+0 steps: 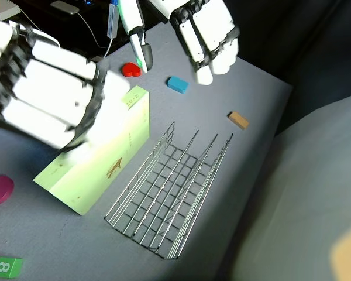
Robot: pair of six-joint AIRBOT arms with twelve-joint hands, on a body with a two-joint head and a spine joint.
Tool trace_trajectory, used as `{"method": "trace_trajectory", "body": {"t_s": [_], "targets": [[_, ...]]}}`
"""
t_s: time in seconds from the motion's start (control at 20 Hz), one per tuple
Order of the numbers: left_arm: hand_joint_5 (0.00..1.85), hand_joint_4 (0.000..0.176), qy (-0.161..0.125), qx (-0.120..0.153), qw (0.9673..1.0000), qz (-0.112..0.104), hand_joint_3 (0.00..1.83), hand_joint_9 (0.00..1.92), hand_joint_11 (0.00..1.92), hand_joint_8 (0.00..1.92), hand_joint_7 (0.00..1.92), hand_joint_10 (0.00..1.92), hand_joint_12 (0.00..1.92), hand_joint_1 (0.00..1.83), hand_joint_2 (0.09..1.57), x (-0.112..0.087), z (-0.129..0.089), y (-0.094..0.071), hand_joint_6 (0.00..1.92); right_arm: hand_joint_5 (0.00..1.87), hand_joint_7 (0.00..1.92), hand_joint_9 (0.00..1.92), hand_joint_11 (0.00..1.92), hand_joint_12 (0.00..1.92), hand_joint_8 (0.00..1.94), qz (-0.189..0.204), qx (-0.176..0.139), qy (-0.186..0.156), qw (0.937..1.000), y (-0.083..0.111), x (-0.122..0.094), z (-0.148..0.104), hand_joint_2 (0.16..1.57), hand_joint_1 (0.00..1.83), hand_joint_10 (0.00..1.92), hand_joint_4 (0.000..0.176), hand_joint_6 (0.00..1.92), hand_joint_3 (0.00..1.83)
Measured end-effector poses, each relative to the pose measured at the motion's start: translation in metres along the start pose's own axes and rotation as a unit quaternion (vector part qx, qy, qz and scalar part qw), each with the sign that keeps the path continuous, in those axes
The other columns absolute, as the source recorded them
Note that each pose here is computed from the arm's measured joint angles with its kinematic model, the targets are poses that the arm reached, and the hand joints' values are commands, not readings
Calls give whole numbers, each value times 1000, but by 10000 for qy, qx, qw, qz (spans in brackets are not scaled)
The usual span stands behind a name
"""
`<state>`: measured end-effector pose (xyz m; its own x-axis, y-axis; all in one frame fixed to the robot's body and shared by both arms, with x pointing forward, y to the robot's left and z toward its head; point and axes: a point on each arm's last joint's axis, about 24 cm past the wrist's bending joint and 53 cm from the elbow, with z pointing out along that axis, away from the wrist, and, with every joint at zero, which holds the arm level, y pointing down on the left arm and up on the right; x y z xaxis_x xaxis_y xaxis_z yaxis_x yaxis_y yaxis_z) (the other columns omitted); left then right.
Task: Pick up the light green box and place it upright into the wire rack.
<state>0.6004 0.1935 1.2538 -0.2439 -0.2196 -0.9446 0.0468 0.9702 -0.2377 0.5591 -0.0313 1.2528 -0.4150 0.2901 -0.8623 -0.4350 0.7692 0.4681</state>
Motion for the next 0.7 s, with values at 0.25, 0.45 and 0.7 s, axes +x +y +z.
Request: {"method": "trace_trajectory", "body": {"t_s": [0.25, 0.45, 0.7], "targets": [[385, 42, 23, -13, 10000, 81, 5, 269, 0, 1, 284, 4, 730, 203, 1196, 2, 0, 1, 1, 187, 190, 160, 0, 827, 0, -51, 160, 142, 9998, 3, 16, 8, 1075, 51, 6, 108, 5, 5], [385, 42, 37, -93, 9998, 154, 4, 269, 0, 1, 285, 3, 727, 203, 1197, 2, 1, 14, 1, 186, 189, 159, 0, 819, 0, 233, 323, 445, 9982, 6, 36, 26, 1035, 257, 3, 101, 3, 0], [387, 41, -72, -406, 9988, 257, 2, 269, 0, 0, 285, 2, 710, 204, 1197, -9, 1, 52, 1, 159, 170, 146, 0, 780, 0, 463, 585, 870, 9934, 6, 63, 46, 995, 505, 0, 82, 0, 0]]}}
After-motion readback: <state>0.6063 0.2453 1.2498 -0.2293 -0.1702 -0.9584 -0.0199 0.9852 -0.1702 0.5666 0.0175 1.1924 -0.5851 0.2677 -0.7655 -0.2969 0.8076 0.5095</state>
